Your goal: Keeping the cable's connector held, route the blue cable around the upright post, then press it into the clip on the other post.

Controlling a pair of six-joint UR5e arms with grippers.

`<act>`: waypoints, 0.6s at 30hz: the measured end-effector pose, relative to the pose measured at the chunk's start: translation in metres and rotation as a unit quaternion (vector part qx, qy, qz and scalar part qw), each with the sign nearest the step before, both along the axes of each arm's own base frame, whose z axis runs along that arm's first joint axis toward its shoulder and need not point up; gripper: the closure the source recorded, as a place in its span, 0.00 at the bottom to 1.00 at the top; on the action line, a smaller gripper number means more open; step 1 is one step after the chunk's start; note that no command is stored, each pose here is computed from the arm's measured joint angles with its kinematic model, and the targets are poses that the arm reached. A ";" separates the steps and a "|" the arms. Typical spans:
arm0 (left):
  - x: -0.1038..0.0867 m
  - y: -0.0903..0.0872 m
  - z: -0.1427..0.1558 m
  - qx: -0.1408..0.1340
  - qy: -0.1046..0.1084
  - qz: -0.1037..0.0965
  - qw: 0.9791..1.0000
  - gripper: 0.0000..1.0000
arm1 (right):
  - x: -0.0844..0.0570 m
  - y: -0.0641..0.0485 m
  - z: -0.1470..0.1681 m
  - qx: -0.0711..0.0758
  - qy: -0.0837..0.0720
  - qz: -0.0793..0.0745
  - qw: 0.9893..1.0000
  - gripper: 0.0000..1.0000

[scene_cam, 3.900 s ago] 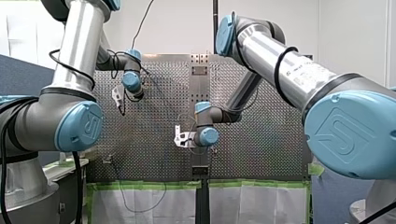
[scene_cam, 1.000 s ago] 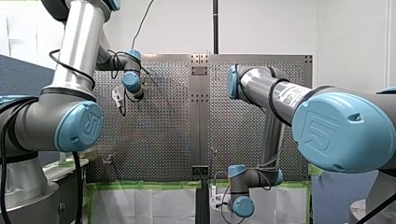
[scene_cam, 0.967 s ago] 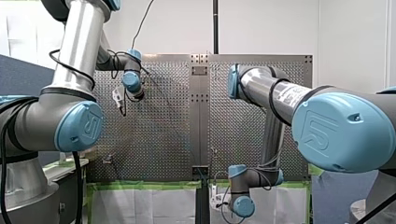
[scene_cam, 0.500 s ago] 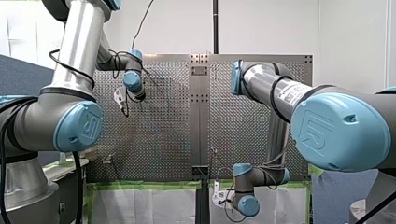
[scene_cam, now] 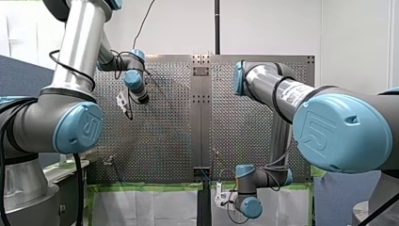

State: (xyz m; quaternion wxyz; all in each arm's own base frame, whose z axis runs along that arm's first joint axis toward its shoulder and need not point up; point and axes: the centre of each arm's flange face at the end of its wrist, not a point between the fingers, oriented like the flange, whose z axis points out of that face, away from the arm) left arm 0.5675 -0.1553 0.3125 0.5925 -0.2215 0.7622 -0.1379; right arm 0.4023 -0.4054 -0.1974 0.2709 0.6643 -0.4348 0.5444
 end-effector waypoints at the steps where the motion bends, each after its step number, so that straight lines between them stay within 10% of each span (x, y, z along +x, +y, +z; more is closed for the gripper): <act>1: 0.000 0.000 0.000 -0.006 0.000 0.004 1.000 0.01 | 0.000 0.000 0.000 0.000 0.000 0.000 1.000 1.00; 18: -0.004 -0.004 0.003 -0.095 -0.005 0.021 0.995 0.01 | -0.001 -0.001 0.000 -0.002 -0.001 -0.001 1.000 1.00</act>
